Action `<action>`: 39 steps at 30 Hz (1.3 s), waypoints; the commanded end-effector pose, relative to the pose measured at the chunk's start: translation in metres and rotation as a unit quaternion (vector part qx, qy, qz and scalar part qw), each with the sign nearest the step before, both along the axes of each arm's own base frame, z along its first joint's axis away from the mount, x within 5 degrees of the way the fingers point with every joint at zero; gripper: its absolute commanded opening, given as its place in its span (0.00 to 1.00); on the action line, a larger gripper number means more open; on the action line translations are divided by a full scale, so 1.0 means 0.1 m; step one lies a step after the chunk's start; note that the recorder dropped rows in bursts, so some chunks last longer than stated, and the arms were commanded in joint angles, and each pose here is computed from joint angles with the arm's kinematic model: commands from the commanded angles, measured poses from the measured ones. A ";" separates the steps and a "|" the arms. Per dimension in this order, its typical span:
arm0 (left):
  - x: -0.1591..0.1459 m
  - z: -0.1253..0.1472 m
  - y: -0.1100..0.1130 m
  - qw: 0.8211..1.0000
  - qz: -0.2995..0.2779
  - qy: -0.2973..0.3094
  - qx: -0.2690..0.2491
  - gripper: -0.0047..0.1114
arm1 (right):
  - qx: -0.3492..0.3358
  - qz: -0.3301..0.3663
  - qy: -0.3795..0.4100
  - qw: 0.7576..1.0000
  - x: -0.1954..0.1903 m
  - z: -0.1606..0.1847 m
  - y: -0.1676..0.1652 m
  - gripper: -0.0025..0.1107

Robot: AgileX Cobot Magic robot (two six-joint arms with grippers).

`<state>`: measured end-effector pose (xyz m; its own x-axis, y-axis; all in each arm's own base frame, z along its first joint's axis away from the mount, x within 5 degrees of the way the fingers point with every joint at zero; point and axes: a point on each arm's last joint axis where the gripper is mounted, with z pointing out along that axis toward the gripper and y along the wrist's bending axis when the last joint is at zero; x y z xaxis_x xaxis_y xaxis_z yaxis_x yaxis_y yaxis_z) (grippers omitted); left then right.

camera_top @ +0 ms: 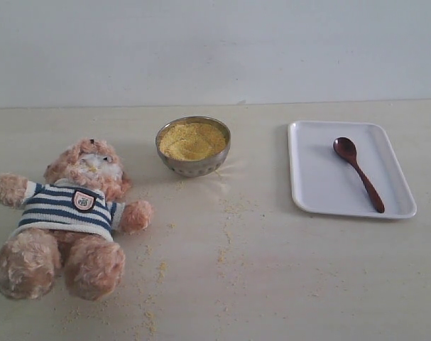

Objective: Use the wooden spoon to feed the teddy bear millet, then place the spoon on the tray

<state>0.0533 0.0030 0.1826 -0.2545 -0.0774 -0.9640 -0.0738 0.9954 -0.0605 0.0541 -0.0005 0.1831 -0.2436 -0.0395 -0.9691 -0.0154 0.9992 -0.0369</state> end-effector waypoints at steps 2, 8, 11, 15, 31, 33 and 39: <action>0.00 -0.02 -0.01 1.000 -0.003 0.008 -0.018 0.08 | 0.000 -0.001 -0.006 1.000 0.00 0.01 0.00 0.02; 0.00 -0.02 -0.01 1.000 -0.006 0.004 -0.004 0.08 | 0.000 -0.001 -0.006 1.000 0.00 0.01 0.00 0.02; 0.00 -0.02 -0.01 1.000 -0.006 0.004 -0.004 0.08 | 0.000 -0.001 -0.006 1.000 0.00 0.01 0.00 0.02; 0.00 -0.01 -0.01 1.000 -0.006 0.003 -0.004 0.08 | 0.000 -0.001 -0.006 1.000 0.00 0.01 0.00 0.02; 0.01 0.04 -0.01 1.000 -0.005 -0.030 -0.002 0.08 | 0.000 -0.001 -0.006 1.000 0.00 0.01 0.00 0.02; 0.01 0.04 -0.01 1.000 -0.005 -0.030 -0.002 0.08 | 0.000 -0.001 -0.006 1.000 0.00 0.01 0.00 0.02; 0.01 0.04 -0.01 1.000 -0.005 -0.030 -0.002 0.08 | 0.000 -0.001 -0.006 1.000 0.00 0.01 0.00 0.02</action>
